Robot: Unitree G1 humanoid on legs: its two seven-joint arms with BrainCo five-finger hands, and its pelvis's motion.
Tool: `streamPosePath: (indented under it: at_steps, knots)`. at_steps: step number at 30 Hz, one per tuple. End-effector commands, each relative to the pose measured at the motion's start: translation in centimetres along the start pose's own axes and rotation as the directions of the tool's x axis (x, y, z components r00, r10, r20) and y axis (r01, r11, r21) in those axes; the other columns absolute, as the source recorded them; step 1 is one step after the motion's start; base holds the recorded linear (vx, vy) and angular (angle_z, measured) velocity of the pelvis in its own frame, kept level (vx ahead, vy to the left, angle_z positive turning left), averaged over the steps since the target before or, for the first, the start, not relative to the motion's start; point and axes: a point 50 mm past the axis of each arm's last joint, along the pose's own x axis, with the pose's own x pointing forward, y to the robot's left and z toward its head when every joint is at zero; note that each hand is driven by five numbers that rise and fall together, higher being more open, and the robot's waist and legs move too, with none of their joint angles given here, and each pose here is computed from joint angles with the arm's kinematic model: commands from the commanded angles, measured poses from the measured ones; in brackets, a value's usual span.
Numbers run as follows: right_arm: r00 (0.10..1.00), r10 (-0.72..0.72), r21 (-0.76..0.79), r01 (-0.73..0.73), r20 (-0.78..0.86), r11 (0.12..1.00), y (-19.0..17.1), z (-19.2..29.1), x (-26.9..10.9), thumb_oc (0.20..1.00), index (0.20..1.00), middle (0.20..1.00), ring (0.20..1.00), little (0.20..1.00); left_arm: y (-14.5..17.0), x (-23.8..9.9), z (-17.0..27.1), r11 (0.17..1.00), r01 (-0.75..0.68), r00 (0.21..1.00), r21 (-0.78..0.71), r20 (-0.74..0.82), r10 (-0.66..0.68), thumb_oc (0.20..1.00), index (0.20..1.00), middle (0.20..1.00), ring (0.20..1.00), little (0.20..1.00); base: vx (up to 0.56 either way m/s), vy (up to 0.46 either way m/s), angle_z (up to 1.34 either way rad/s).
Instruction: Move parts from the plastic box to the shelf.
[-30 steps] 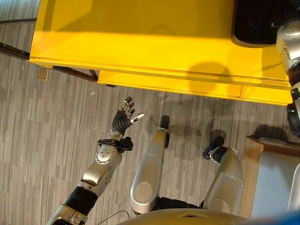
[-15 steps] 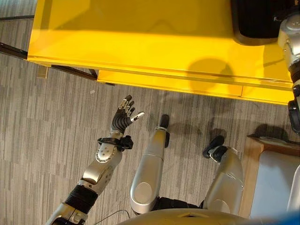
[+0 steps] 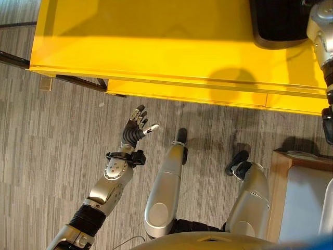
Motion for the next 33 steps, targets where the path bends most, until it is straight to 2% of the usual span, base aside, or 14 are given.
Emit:
streamPosePath:
  at_steps: [1,6,13,21,30,33]
  knots:
    - [0.966,-0.086,0.053,0.075,0.242,0.996,-2.0,5.2,0.8,1.0,1.0,1.0,1.0,1.0,0.5,-0.3,2.3,1.0,0.007,0.994,0.013,0.108,-0.009,1.0,1.0,1.0,1.0,1.0,-0.02,-0.006,-0.04]
    - [0.955,-0.106,0.131,0.072,0.276,0.989,-1.5,5.5,-0.5,1.0,1.0,1.0,1.0,1.0,0.6,-0.5,2.2,1.0,0.0,0.995,0.01,0.102,-0.001,1.0,1.0,1.0,1.0,1.0,-0.02,-0.003,-0.1]
    - [0.959,-0.143,0.205,0.092,0.245,0.974,-1.5,3.9,-2.0,1.0,1.0,1.0,1.0,1.0,0.9,-0.8,1.9,1.0,-0.008,0.997,0.009,0.081,0.008,1.0,1.0,1.0,1.0,1.0,-0.01,-0.01,-0.07]
    - [0.968,-0.161,0.205,0.121,0.194,0.971,-1.8,1.4,-3.2,1.0,1.0,1.0,1.0,1.0,1.1,-1.2,1.4,1.0,-0.025,0.998,0.013,0.066,0.024,1.0,1.0,1.0,1.0,1.0,0.0,0.0,0.0]
    - [0.986,-0.119,0.195,0.095,0.115,0.976,-0.9,-1.8,-5.0,1.0,1.0,1.0,1.0,1.0,1.2,-1.5,1.1,0.999,-0.043,0.998,0.018,0.057,0.042,1.0,1.0,1.0,1.0,1.0,0.0,0.0,0.0]
    - [0.995,-0.064,0.216,0.045,0.079,0.975,0.3,-2.8,-6.3,1.0,1.0,1.0,1.0,1.0,1.1,-1.6,0.9,0.999,-0.04,0.998,0.021,0.049,0.039,1.0,1.0,1.0,1.0,1.0,0.0,0.0,0.0]
